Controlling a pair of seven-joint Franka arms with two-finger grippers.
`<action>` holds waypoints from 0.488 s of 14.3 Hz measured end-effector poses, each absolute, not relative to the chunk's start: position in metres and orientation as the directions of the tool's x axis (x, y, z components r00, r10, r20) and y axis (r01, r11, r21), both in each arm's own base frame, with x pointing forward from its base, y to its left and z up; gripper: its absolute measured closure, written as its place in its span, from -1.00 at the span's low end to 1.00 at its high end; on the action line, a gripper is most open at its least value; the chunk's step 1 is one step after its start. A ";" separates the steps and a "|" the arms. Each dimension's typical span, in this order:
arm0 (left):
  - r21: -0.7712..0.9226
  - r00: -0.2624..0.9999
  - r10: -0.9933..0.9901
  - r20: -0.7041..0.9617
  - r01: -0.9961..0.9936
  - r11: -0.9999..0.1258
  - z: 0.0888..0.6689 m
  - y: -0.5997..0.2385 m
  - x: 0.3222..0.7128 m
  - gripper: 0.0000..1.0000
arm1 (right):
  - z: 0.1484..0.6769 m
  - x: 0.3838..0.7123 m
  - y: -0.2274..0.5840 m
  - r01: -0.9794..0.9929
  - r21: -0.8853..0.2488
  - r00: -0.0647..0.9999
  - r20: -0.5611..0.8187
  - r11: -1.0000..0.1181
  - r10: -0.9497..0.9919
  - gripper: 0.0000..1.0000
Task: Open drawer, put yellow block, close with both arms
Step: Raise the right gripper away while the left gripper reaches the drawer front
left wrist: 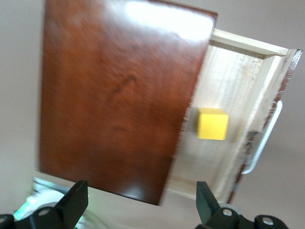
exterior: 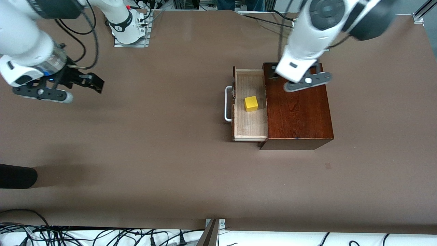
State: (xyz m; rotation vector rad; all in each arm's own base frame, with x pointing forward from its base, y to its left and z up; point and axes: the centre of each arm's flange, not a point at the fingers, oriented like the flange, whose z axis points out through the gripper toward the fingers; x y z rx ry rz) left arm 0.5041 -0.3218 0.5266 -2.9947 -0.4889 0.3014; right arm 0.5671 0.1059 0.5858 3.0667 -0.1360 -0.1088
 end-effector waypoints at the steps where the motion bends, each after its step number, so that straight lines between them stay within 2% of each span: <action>1: -0.121 0.913 0.372 -0.170 0.355 -0.927 0.515 -0.344 0.500 -1.00 | 0.584 0.566 0.091 -0.065 0.061 0.994 -0.079 -0.996 -0.070 -1.00; 7: -0.113 0.800 0.585 -0.134 0.574 -0.811 0.440 -0.446 0.484 -1.00 | 0.571 0.557 0.026 0.031 -0.003 0.993 -0.117 -1.000 0.031 -1.00</action>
